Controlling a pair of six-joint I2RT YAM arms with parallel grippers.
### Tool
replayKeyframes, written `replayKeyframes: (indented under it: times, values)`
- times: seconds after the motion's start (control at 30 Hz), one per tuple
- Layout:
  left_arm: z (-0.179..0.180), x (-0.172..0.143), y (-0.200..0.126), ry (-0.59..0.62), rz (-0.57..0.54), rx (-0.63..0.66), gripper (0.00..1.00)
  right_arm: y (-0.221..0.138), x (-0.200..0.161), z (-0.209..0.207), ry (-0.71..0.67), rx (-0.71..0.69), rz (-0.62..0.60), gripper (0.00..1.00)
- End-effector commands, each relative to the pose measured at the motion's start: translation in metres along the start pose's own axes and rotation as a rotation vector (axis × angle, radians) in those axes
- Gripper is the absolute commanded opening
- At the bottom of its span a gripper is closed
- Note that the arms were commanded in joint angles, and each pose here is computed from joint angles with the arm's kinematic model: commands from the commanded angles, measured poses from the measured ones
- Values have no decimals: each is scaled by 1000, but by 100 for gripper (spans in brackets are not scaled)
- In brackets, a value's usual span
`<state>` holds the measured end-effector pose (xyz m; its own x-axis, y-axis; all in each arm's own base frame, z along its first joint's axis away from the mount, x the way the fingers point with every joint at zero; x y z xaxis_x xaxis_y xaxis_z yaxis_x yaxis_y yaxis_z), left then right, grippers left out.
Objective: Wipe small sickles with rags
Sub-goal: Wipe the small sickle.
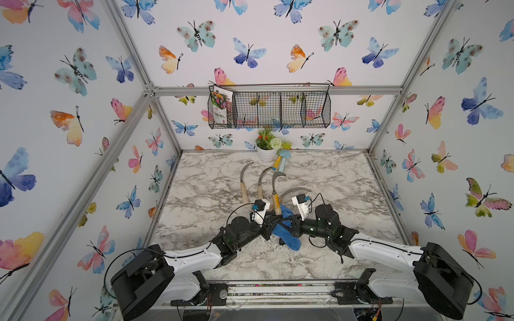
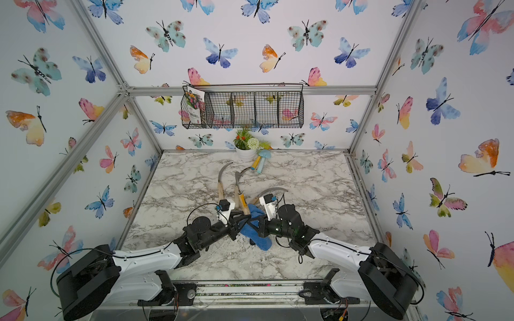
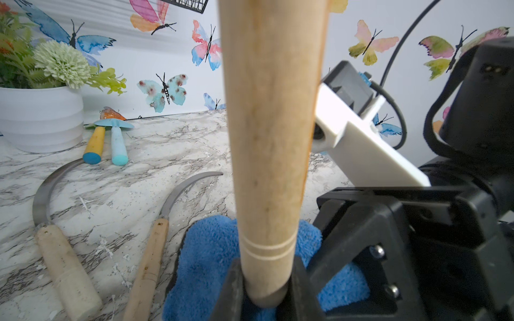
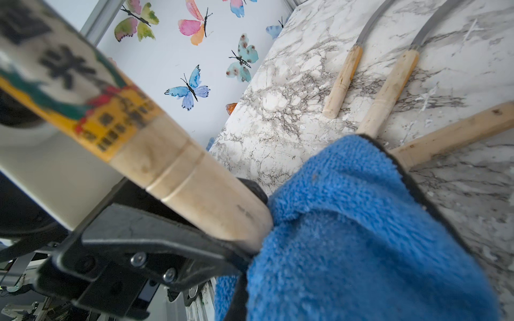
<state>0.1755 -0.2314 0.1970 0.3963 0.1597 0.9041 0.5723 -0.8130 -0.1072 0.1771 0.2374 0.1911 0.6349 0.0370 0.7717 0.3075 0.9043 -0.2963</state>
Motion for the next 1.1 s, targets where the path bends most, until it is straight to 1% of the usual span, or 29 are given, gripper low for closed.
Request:
replayKeyframes:
  times: [0.0,0.13,0.2,0.33,0.4,0.47,0.53,0.6,0.67,0.73,0.83,0.87,0.97,1.07]
  values:
    - [3,-4,1,3,34,19,0,-1,16,15,-50,106,-76,2]
    - [2,-4,1,5,34,14,0,13,16,14,-45,140,-30,2]
    - [2,-4,1,6,34,15,0,11,17,15,-54,122,-28,2]
    - [3,-4,0,4,35,13,0,-12,17,17,-84,44,-107,2]
    - [3,-4,-1,4,35,14,0,-16,17,18,-82,53,-129,2]
    - [3,-4,-2,4,35,12,0,-8,18,18,-69,81,-105,2]
    - [2,-3,-1,4,33,7,0,6,19,22,-70,118,-53,2]
    - [1,-3,0,2,37,1,0,15,21,24,-80,105,-34,2]
    - [2,-3,0,2,37,5,0,10,20,22,-93,75,-59,2]
    - [4,-3,-1,4,37,20,0,0,19,19,-101,16,-104,2]
    - [3,-2,-2,4,29,14,0,-12,21,20,-85,-24,-151,2]
    - [2,-2,-2,3,31,9,0,-11,24,22,-78,-18,-143,2]
    - [2,-4,1,3,45,-3,0,7,25,26,-81,13,-54,2]
    - [3,-6,4,5,57,12,0,20,17,34,-106,57,-32,2]
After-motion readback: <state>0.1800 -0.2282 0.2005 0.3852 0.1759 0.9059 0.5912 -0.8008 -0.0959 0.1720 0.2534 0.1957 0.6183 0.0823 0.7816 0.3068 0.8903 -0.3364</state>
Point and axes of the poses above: each gripper's point midway between its finger pads, its own y axis out along the fingers, its own z axis along the line the jaws close on, x = y × z, the point moved 9 cm from there along -y, back along the fingers, and after that the axes turned 9 degrees about -y, right-handed, at the moved point
